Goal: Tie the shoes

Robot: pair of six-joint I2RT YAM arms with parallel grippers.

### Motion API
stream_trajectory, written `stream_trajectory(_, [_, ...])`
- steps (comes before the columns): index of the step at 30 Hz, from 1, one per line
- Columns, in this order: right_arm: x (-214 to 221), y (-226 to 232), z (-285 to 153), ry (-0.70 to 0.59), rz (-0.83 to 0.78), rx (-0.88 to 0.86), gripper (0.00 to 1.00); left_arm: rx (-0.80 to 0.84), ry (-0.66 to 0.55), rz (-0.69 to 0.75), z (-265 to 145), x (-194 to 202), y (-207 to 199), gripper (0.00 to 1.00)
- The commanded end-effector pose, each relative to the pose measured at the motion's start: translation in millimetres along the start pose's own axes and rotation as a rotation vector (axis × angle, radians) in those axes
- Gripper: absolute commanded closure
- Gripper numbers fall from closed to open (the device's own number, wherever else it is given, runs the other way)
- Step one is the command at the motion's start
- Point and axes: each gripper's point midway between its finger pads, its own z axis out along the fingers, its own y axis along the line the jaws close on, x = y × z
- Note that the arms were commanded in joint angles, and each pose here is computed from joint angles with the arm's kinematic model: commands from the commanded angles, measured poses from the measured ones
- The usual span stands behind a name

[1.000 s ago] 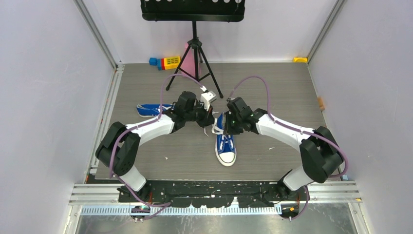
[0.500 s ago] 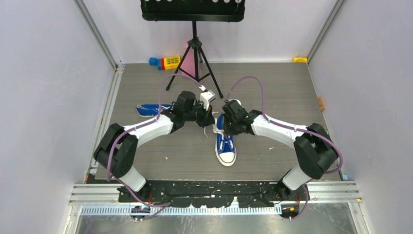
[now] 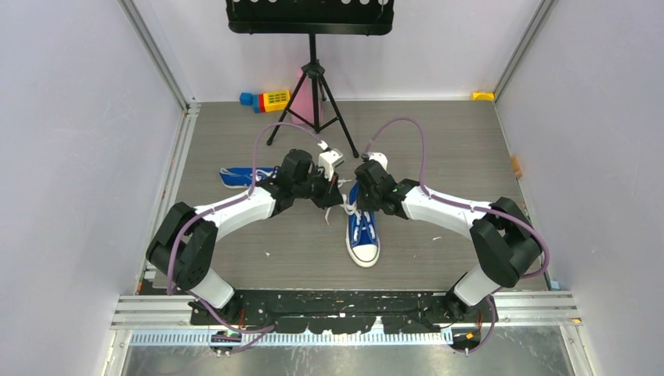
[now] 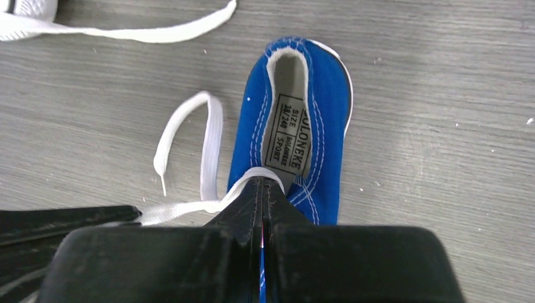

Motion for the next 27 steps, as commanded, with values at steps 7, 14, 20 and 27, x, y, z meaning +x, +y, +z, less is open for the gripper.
stream_trajectory(7, [-30.7, 14.2, 4.0, -0.159, 0.072, -0.049, 1.00, 0.053, 0.016, -0.027, -7.3, 9.6, -17.4, 0.99])
stream_trajectory(14, [-22.6, 12.1, 10.0, -0.154, 0.082, -0.058, 1.00, -0.007, 0.118, -0.084, -11.2, 27.5, -10.2, 0.68])
stream_trajectory(20, [-20.2, 6.5, 2.5, -0.173, 0.071, -0.060, 1.00, -0.058, 0.040, -0.101, -23.0, 7.5, 0.4, 0.52])
stream_trajectory(27, [-20.2, 2.7, -3.1, -0.183, 0.059, -0.056, 1.00, -0.059, -0.031, -0.112, -24.0, -18.9, 17.2, 0.48])
